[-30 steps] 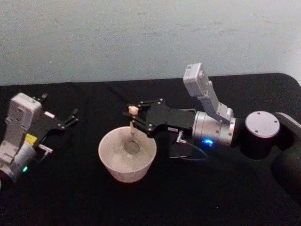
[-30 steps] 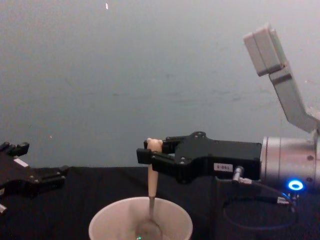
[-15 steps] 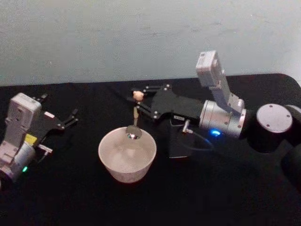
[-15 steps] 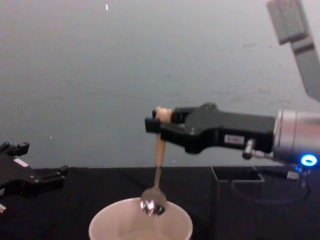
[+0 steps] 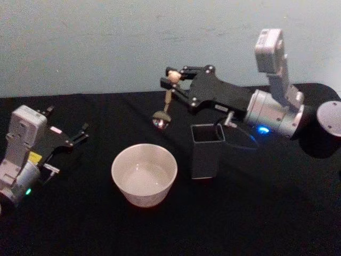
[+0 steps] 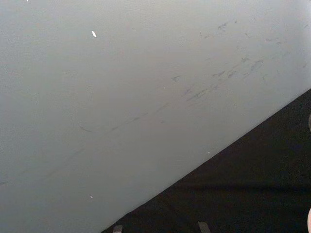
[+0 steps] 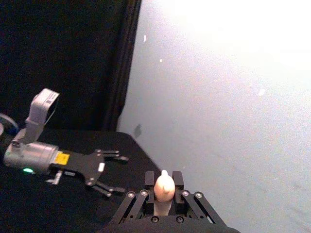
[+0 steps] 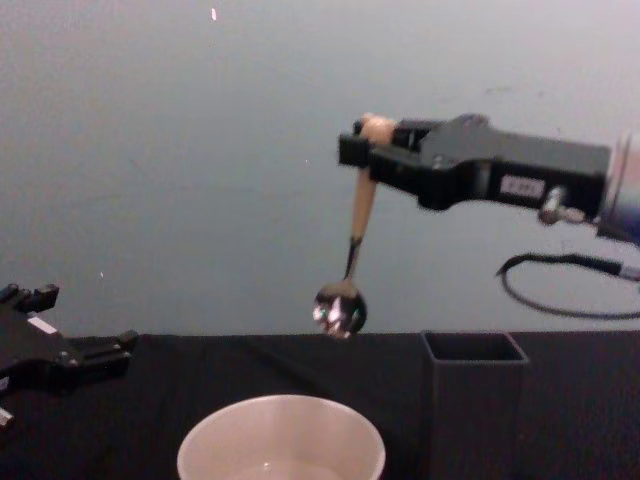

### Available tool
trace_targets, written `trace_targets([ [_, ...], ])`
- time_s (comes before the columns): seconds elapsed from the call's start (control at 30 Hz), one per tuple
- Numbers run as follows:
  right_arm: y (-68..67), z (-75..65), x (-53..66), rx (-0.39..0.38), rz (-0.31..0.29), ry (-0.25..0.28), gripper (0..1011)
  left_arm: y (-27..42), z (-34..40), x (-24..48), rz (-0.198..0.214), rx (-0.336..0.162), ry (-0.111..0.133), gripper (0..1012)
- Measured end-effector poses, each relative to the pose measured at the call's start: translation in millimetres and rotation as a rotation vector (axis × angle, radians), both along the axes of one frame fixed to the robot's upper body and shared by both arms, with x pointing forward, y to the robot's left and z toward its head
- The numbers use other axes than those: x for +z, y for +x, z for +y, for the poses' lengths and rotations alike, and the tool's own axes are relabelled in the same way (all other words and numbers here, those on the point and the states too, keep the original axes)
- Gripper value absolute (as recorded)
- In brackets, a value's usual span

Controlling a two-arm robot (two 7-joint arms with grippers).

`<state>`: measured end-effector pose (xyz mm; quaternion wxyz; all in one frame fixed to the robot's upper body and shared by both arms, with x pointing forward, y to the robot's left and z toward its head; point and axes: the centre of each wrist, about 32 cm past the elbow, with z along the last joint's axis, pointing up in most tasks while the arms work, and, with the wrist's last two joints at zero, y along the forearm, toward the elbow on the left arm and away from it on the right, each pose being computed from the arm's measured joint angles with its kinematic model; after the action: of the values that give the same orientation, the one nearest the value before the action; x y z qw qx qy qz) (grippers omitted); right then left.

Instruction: Pick up the stirring spoon with one hand, stir inside the cup, then place it back in its original position.

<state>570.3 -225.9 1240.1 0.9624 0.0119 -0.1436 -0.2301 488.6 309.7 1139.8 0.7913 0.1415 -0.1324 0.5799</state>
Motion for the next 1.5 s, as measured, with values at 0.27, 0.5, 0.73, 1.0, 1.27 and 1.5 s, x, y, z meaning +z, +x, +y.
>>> trace_targets([
  [0.27,-2.7,-24.5,13.3,-0.062,-0.045,-0.001,214,0.0,0.0,0.0,0.0,0.0,0.0,1001],
  [0.5,-8.9,-42.1,15.5,-0.105,-0.051,-0.018,214,0.0,0.0,0.0,0.0,0.0,0.0,1001],
  [0.73,-17.2,-51.4,14.5,-0.125,-0.04,-0.029,214,0.0,0.0,0.0,0.0,0.0,0.0,1001],
  [1.0,-23.4,-54.1,12.3,-0.128,-0.024,-0.029,214,0.0,0.0,0.0,0.0,0.0,0.0,1001],
  [1.27,-27.1,-54.4,10.2,-0.133,-0.012,-0.026,214,0.0,0.0,0.0,0.0,0.0,0.0,1001],
  [1.5,-29.9,-55.5,13.9,-0.134,-0.026,-0.023,214,0.0,0.0,0.0,0.0,0.0,0.0,1002],
])
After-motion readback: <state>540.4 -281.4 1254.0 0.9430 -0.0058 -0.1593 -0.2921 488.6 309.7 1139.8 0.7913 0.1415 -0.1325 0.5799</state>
